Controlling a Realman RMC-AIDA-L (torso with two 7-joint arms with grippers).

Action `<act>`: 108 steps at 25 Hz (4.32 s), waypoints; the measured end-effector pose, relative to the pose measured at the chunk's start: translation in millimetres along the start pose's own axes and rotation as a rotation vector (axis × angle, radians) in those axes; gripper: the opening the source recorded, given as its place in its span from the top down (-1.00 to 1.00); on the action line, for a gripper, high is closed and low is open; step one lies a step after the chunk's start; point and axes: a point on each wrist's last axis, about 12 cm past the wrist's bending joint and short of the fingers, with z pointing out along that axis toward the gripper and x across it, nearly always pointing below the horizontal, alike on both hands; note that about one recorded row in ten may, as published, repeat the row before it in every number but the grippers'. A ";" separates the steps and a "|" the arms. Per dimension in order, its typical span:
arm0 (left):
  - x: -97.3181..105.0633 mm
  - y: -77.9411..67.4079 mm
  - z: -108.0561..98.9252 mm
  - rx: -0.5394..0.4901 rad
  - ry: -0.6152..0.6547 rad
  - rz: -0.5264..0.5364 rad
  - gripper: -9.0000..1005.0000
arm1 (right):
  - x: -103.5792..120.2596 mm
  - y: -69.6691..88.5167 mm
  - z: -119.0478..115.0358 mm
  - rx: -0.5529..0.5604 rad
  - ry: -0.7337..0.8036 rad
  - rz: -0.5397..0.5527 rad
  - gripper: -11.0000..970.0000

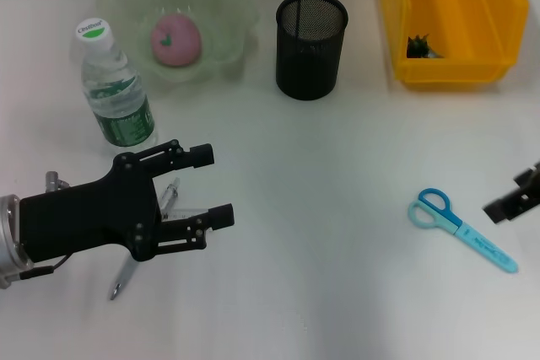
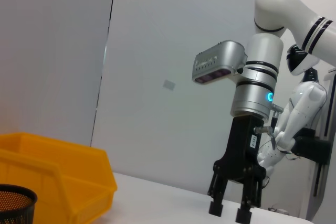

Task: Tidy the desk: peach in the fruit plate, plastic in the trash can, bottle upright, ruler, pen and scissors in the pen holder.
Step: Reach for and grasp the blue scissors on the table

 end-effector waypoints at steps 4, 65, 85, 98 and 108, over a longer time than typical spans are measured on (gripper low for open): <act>-0.1 1.5 0.9 -0.006 0.003 0.002 -0.64 | -2.3 4.1 5.1 0.042 0.088 -0.010 -0.59; -4.9 19.0 8.3 -0.072 0.034 0.043 -0.64 | -23.7 20.2 75.3 0.101 0.133 -0.064 -0.59; -6.2 22.7 9.8 -0.086 0.040 0.050 -0.64 | -25.8 20.4 80.6 0.119 0.155 -0.073 -0.59; -7.3 25.0 9.9 -0.093 0.046 0.056 -0.64 | -28.6 19.4 83.3 0.135 0.167 -0.083 -0.57; -10.2 27.9 12.0 -0.092 0.048 0.068 -0.64 | -31.6 21.4 84.4 0.140 0.167 -0.099 -0.53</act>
